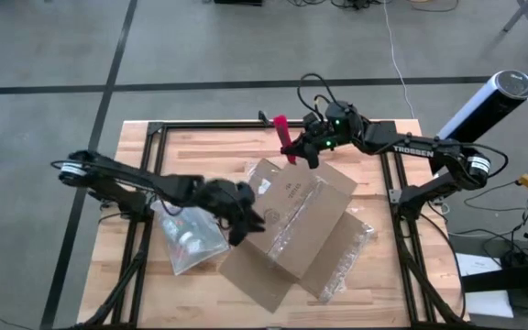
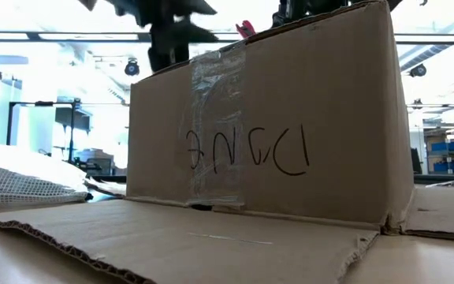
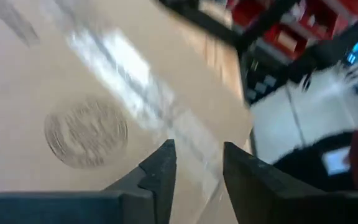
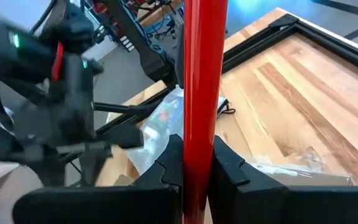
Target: Unpack boxes
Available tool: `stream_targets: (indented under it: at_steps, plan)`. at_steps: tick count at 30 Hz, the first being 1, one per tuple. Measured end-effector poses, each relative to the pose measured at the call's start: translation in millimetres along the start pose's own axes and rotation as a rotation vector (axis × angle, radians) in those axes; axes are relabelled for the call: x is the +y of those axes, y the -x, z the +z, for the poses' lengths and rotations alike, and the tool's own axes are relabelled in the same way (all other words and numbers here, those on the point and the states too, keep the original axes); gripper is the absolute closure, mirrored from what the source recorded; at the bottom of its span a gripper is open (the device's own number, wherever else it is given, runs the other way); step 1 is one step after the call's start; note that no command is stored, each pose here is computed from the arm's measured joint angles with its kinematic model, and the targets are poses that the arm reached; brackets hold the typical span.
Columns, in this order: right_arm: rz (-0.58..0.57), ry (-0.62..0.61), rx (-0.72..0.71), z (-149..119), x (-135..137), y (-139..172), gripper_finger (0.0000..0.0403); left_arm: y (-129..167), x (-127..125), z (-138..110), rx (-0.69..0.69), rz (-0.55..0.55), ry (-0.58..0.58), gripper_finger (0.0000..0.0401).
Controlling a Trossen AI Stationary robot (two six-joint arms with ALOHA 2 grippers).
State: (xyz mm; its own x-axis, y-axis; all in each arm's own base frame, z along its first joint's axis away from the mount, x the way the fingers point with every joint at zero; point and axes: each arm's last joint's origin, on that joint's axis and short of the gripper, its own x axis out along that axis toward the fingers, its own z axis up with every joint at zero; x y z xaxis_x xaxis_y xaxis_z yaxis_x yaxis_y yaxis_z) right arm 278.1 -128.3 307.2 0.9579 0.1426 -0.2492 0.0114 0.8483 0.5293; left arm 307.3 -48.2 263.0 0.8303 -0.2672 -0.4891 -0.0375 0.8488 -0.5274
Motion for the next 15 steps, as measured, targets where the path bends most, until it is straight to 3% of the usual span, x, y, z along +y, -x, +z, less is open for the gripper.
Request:
stream_targets:
  at_steps: [7,15]
  plan:
    - [0.041,0.008,0.05,-4.0,0.6,-0.1,0.0384,-17.5,13.1,-18.1,0.145,0.087,0.003,0.0335]
    - [-0.019,0.057,0.197,-20.1,-8.0,5.2,0.0384,-1.4,33.6,-26.9,0.325,0.244,0.049,0.0384]
